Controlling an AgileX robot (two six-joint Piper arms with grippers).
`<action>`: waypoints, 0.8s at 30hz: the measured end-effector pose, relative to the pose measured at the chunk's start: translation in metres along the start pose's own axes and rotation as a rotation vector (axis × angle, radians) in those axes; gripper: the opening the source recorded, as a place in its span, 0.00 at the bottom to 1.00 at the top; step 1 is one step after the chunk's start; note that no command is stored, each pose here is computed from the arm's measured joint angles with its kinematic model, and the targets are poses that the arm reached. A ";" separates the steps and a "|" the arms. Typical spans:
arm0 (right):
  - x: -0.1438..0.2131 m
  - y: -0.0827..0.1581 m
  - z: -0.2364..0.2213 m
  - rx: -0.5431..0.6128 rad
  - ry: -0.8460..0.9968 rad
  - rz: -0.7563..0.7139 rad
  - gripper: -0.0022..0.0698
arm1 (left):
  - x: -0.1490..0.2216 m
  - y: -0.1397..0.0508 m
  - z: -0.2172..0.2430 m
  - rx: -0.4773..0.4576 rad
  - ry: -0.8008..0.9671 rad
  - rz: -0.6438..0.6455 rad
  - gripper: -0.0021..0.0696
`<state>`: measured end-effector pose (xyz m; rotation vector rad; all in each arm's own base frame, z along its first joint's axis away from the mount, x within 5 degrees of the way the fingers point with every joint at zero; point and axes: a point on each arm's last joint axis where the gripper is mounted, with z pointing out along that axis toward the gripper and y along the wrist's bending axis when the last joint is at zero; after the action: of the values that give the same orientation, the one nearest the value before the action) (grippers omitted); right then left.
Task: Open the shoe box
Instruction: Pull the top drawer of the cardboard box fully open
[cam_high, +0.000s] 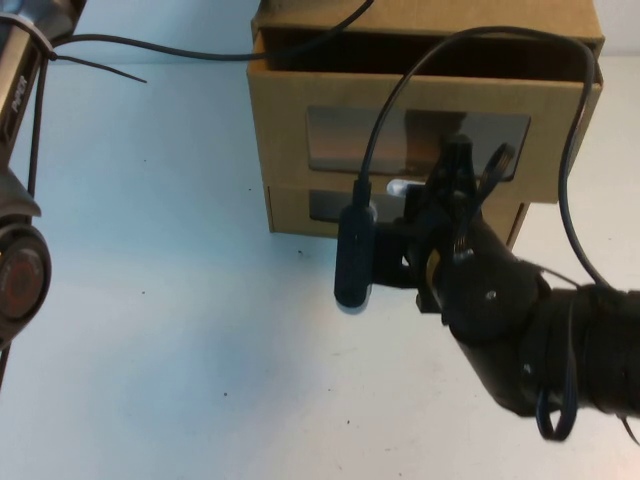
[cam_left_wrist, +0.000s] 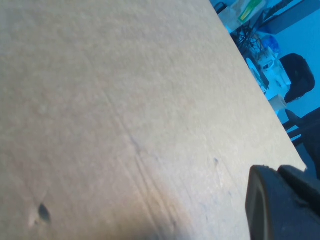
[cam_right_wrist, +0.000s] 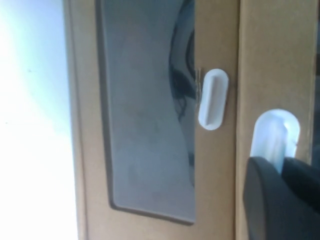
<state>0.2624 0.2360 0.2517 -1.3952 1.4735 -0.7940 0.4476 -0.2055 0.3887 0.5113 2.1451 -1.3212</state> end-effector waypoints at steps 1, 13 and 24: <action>-0.001 0.001 -0.004 -0.001 -0.001 0.003 0.04 | 0.000 0.000 0.000 0.001 0.000 -0.002 0.02; -0.008 0.020 -0.052 -0.080 0.008 0.068 0.04 | 0.000 -0.001 0.000 0.007 0.001 -0.016 0.02; -0.019 0.033 -0.095 -0.135 0.033 0.100 0.04 | 0.000 -0.001 0.000 0.010 0.003 -0.019 0.02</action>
<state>0.1612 0.2467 0.2597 -1.4014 1.6340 -0.6684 0.4468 -0.2059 0.3892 0.4989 2.1518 -1.3426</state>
